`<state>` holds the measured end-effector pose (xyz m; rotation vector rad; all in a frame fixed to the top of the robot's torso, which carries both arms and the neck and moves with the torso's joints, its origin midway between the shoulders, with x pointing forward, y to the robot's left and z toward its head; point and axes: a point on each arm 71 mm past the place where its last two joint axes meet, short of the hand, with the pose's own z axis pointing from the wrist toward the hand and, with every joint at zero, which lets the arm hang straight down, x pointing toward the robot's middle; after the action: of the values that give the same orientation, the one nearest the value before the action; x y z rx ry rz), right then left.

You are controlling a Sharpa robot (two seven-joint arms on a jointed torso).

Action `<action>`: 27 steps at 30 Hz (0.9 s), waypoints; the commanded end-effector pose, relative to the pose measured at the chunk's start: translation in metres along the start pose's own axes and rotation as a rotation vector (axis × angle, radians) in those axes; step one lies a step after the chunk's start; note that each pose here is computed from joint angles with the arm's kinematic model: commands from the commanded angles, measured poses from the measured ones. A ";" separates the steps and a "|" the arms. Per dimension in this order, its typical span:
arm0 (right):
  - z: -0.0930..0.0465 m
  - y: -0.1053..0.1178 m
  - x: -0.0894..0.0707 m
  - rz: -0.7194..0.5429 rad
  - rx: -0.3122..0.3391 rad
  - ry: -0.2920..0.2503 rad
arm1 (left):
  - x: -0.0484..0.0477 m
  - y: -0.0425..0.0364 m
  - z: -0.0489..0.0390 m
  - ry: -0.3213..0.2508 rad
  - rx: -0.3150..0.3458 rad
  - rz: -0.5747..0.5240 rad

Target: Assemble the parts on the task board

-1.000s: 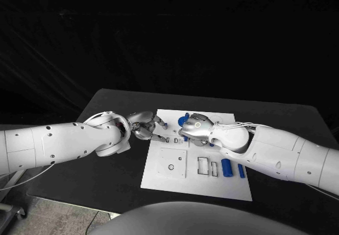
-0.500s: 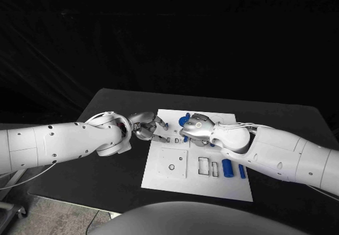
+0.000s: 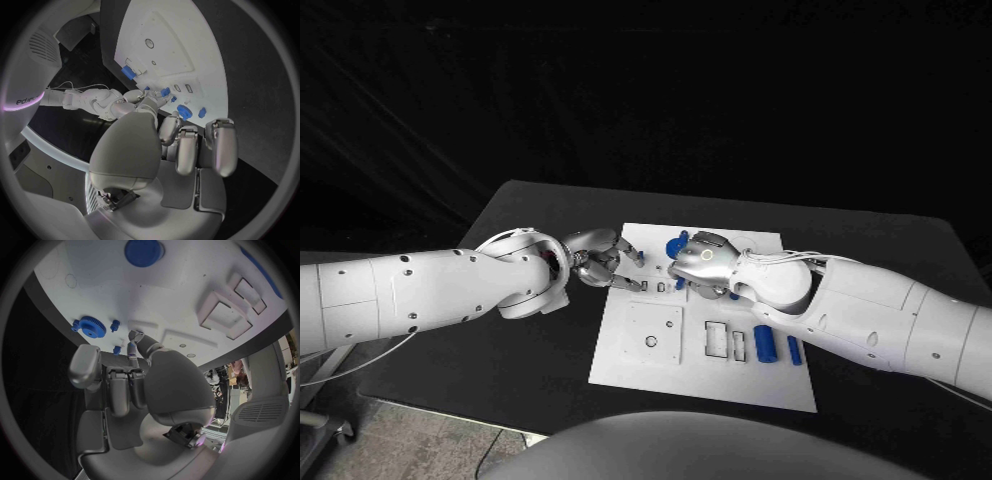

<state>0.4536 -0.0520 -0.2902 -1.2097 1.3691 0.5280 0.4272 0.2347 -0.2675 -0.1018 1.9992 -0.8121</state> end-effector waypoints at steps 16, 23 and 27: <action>-0.004 -0.004 0.002 0.023 0.031 0.000 | 0.0020 0.0003 0.0008 0.027 -0.010 -0.012; -0.007 -0.005 0.000 0.038 0.046 -0.028 | 0.0019 0.0010 0.0008 0.028 -0.013 -0.016; -0.014 -0.011 -0.008 0.038 0.062 -0.072 | 0.0021 0.0000 0.0012 0.024 -0.010 -0.016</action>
<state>0.4535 -0.0647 -0.2837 -1.1508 1.3775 0.5379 0.4276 0.2356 -0.2691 -0.1147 2.0159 -0.8073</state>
